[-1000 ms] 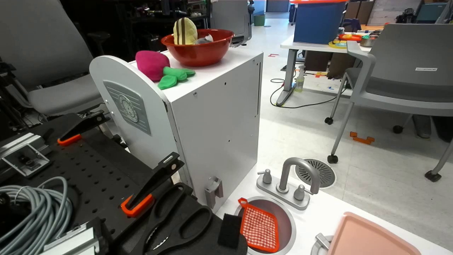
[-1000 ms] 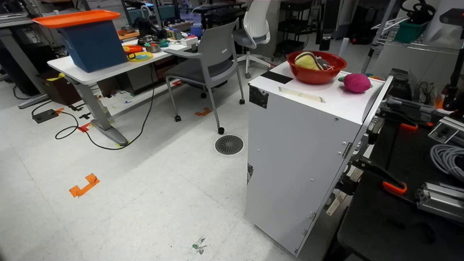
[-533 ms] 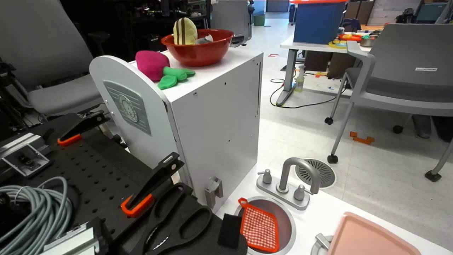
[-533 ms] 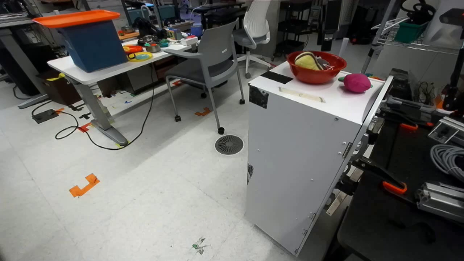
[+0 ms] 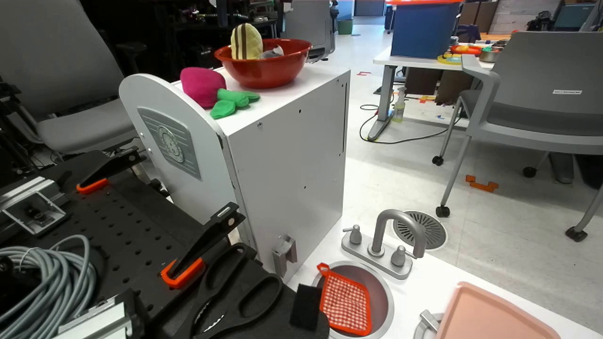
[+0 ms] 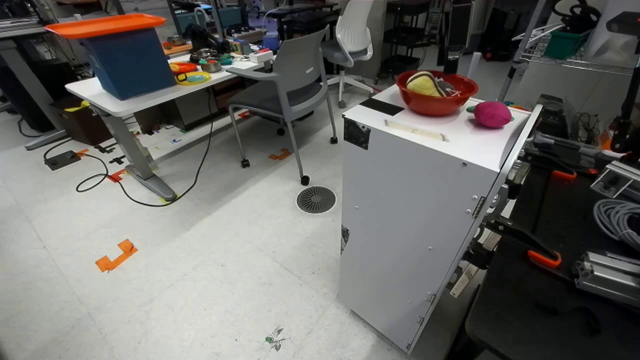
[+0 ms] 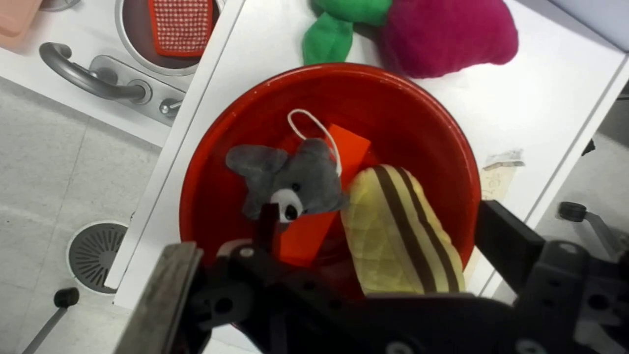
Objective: Remove the grey plushy from the red bowl and put it in the sink
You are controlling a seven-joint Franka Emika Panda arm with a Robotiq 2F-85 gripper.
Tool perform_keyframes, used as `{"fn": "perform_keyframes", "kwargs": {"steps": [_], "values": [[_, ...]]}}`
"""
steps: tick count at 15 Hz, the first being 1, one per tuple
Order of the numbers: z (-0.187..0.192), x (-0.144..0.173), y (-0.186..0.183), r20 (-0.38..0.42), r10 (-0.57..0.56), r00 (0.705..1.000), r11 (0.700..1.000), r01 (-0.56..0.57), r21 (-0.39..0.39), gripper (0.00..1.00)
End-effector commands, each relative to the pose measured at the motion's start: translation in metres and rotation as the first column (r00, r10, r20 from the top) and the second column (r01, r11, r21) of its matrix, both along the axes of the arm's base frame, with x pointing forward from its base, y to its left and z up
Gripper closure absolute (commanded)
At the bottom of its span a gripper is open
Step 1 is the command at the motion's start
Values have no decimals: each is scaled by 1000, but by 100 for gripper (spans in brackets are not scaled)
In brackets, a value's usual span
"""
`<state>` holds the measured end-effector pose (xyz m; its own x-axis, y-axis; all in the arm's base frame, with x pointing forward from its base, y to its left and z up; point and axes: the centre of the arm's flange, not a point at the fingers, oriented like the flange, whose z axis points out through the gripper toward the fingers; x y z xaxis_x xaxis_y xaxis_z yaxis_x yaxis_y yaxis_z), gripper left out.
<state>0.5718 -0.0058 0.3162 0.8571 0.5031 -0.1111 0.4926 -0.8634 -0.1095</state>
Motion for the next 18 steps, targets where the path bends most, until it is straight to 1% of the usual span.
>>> {"fn": "perform_keyframes", "kwargs": {"steps": [1,6,7,8,9,10,11,17,18], "values": [[-7,11,-10,-18,4,1000,1000,-4,20,0],[-12,17,-12,-26,-6,1000,1000,6,-2,0],[-13,18,-12,-27,-6,1000,1000,5,-1,3],[-13,18,-12,-27,-6,1000,1000,6,-1,13],[-13,19,-12,-26,-6,1000,1000,6,-1,27],[-13,19,-12,-26,-5,1000,1000,5,0,32],[-14,20,-13,-27,-5,1000,1000,5,1,41],[-13,21,-12,-24,0,1000,1000,0,4,85],[-13,21,-12,-24,1,1000,1000,-1,4,94]]}}
